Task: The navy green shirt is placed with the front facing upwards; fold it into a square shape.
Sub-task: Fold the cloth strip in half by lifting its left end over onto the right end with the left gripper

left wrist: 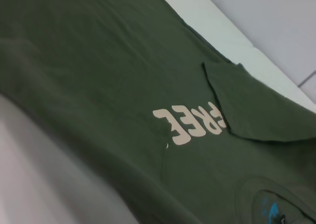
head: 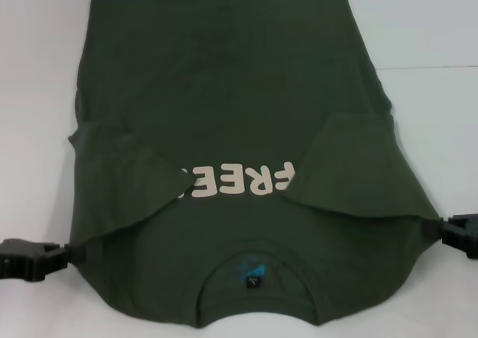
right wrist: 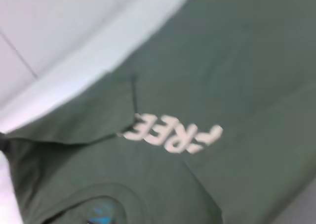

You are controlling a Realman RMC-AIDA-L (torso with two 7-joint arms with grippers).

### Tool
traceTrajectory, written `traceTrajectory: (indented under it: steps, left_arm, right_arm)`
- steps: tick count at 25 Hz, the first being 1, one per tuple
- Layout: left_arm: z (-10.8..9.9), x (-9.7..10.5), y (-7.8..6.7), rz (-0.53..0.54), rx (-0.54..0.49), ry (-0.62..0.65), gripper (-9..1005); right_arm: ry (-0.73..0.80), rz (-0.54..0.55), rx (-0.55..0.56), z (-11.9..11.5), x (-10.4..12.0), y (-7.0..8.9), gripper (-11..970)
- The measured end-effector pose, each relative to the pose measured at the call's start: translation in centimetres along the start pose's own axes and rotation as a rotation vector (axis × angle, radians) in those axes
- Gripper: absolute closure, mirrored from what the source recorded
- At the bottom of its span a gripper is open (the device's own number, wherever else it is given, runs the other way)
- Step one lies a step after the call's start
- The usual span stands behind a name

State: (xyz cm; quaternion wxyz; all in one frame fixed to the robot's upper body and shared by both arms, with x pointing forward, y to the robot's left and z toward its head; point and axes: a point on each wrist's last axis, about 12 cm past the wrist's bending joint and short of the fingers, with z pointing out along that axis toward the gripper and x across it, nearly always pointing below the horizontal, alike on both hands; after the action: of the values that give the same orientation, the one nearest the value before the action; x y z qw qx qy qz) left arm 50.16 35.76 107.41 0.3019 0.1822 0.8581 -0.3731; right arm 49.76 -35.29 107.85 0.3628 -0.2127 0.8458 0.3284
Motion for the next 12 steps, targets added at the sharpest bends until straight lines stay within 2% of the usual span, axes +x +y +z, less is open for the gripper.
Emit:
traceTrajectory:
  steps: [5, 12]
  left_arm:
    - [-0.7, 0.9, 0.1, 0.038, -0.004, -0.018, 966]
    - [-2.1, 2.5, -0.9, 0.16, 0.072, -0.041, 966]
  right_arm:
    - [-0.176, -0.11, -0.05, -1.2, 3.8, 1.0, 925]
    - [-0.285, -0.168, -0.034, -2.6, 7.1, 2.1, 924]
